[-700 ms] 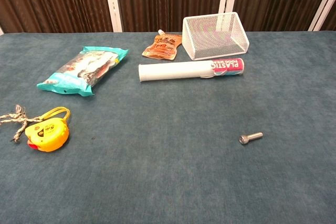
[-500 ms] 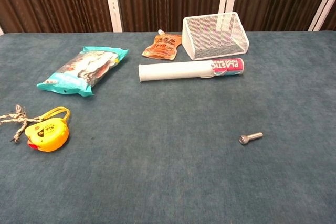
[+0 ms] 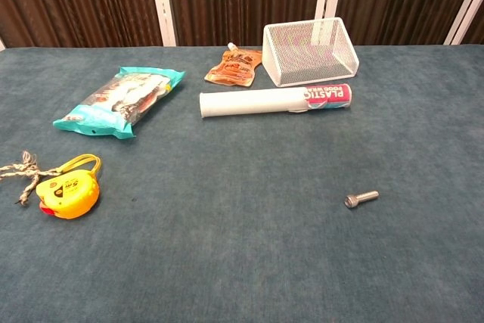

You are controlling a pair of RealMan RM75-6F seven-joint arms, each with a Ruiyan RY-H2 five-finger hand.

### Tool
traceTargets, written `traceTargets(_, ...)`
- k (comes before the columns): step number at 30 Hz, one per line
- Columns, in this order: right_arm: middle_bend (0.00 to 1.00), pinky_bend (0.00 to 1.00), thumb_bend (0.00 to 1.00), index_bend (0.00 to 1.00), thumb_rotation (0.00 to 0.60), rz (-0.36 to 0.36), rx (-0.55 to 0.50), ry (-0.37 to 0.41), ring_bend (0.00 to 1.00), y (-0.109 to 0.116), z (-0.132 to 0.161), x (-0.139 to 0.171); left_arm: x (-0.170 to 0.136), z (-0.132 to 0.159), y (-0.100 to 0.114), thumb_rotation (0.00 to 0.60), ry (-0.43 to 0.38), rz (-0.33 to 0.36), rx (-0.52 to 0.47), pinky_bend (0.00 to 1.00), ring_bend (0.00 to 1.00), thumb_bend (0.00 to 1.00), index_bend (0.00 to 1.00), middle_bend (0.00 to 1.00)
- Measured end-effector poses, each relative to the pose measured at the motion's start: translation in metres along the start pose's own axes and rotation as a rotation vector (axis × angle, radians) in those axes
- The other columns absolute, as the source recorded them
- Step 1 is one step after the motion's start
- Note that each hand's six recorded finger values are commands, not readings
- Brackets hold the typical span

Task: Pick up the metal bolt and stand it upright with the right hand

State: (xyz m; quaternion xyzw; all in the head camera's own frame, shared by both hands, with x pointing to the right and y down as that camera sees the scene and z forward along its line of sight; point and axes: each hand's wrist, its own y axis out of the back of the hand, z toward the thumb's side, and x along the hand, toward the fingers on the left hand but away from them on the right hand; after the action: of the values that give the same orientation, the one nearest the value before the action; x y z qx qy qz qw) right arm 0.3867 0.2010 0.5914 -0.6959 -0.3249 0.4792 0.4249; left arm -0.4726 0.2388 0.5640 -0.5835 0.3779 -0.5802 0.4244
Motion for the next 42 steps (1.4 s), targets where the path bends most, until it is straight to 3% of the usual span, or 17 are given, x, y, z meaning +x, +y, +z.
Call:
traceTargets(6, 0.82, 0.92, 0.24, 0.37, 0.6, 0.077, 0.009, 0.054, 0.85, -0.009, 0.023, -0.015, -0.004, 0.004, 0.002, 0.6, -0.006, -0.012, -0.011, 0.46, 0.32, 0.37, 0.4, 0.32)
traceTargets(13, 0.92, 1.0, 0.25, 0.5, 0.6, 0.152, 0.062, 0.114, 0.94, -0.02, 0.051, -0.039, -0.004, 0.003, -0.002, 0.6, 0.0, -0.041, -0.01, 0.46, 0.32, 0.37, 0.41, 0.32)
traceTargets(16, 0.93, 1.0, 0.28, 0.55, 0.6, 0.163, 0.082, 0.144, 0.97, -0.026, 0.065, -0.051, -0.004, 0.003, -0.003, 0.6, 0.004, -0.052, -0.01, 0.46, 0.32, 0.37, 0.41, 0.32)
traceTargets(29, 0.94, 1.0, 0.36, 0.58, 0.6, 0.261, 0.061, 0.203, 0.97, -0.064, 0.104, -0.082, -0.004, 0.005, -0.006, 0.6, 0.004, -0.077, -0.013, 0.46, 0.32, 0.37, 0.41, 0.32)
traceTargets(42, 0.94, 1.0, 0.38, 0.6, 0.6, 0.308, 0.054, 0.202, 0.97, -0.091, 0.117, -0.098, -0.004, 0.004, -0.008, 0.6, 0.011, -0.096, -0.021, 0.46, 0.32, 0.37, 0.41, 0.32)
